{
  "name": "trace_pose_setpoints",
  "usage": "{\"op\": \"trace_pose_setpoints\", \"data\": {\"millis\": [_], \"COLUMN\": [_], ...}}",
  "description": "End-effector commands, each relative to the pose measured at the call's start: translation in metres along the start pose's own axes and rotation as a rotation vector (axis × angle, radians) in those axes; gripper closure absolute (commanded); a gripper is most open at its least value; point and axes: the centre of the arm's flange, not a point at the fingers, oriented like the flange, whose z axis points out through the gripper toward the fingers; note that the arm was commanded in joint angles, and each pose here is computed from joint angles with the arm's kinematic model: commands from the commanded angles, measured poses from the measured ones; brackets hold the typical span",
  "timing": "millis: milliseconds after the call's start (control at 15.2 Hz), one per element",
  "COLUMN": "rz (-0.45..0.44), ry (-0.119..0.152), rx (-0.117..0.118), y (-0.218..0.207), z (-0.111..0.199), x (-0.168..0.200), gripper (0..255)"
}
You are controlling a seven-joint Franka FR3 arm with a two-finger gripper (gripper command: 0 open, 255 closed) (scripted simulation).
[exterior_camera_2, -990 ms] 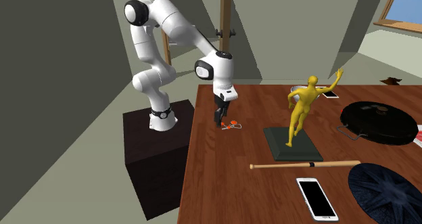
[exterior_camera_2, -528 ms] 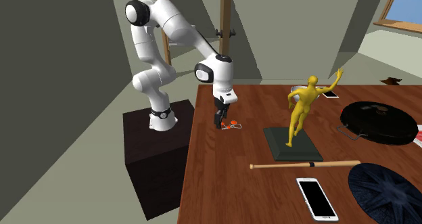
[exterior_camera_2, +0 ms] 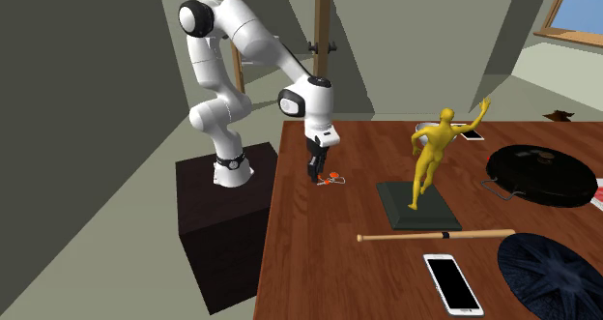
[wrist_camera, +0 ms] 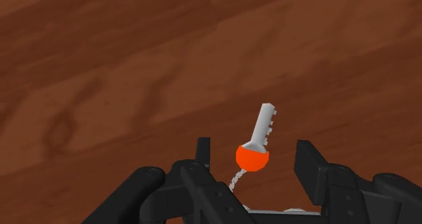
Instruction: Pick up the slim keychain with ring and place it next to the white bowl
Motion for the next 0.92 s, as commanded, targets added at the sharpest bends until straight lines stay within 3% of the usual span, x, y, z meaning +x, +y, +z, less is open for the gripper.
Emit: {"op": "trace_pose_setpoints", "data": {"millis": [0, 198, 858], "rz": [0.001, 0.001, 0.001], "ry": [-0.011, -0.011, -0.011], "rx": [0.003, 0.003, 0.003], "y": [0.0, 0.001, 0.001], "z": [0.005, 0.004, -0.048], "x": [-0.003, -0.001, 0.0], "gripper": [255, 255, 255]}}
